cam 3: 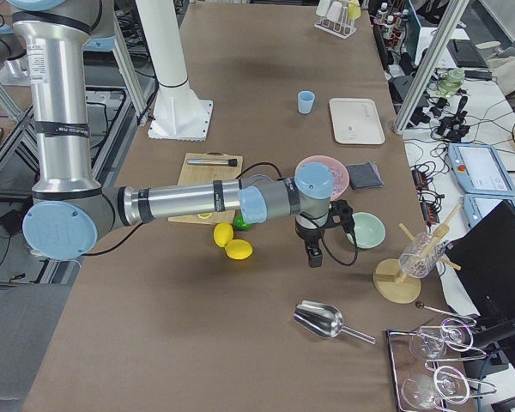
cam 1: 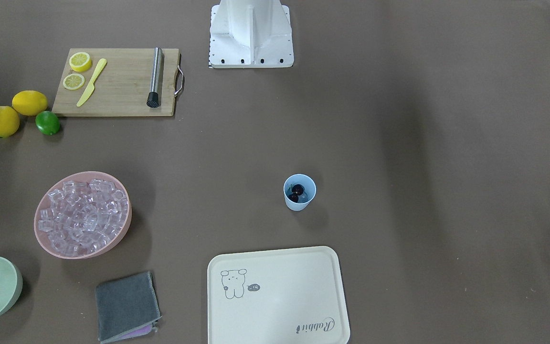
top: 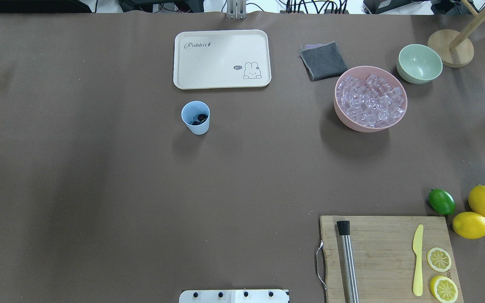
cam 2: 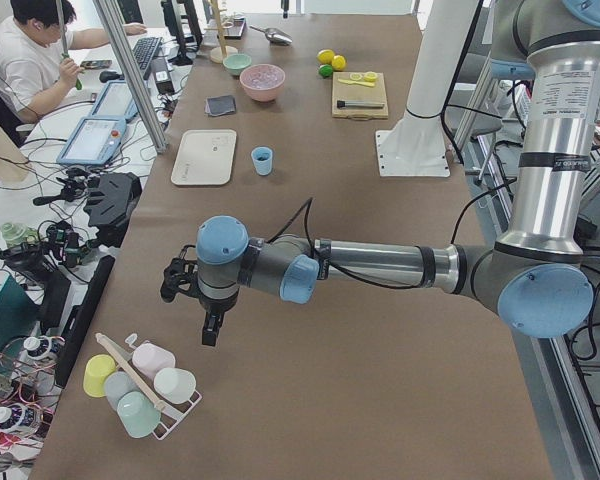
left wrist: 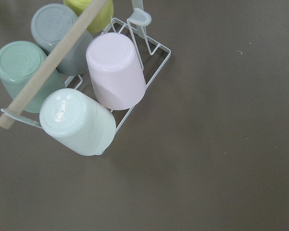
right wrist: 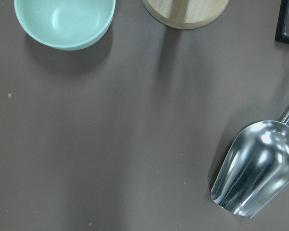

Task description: Put ice and cherries in cup

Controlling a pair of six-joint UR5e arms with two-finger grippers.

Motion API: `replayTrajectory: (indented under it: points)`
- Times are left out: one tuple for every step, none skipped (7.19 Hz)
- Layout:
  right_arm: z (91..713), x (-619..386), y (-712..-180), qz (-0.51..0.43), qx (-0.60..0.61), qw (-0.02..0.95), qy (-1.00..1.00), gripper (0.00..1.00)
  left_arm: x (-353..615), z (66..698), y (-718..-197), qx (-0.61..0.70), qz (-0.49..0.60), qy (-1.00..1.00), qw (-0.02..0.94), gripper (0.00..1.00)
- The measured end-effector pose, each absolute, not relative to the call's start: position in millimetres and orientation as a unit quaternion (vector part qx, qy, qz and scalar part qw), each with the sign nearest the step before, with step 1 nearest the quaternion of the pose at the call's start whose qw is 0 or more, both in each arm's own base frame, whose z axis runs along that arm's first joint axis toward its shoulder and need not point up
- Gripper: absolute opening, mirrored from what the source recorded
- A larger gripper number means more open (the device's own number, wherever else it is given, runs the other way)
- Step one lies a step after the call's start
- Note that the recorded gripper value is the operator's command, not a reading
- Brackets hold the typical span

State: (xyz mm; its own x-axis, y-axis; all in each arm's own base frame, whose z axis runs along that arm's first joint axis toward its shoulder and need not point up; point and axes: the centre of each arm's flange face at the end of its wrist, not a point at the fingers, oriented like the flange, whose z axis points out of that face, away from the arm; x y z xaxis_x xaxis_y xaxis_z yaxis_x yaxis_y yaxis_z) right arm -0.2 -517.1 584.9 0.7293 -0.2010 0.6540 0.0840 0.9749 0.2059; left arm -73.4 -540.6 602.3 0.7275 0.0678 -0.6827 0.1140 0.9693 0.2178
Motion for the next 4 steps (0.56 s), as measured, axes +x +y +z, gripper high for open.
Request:
replayTrajectory:
  points:
    - [589.5,-0.9,-514.6,-0.079,0.079,0.926,-0.36,0.99,-73.9,597.3,-542.3,0.129,-0.011,0.367,0.921,0.97]
    - [587.5,-1.4,-515.8,-0.084,0.083,0.925,-0.361,0.99,-74.7,590.6,-543.0,0.138,-0.007,0.364,0.921,0.97]
    - [583.0,-2.2,-519.7,-0.087,0.088,0.924,-0.362,0.99,-75.1,584.2,-542.5,0.147,-0.004,0.363,0.92,0.97]
    - [578.9,-2.6,-523.2,-0.089,0.091,0.924,-0.362,0.99,-75.3,584.9,-541.1,0.147,-0.004,0.361,0.921,0.97]
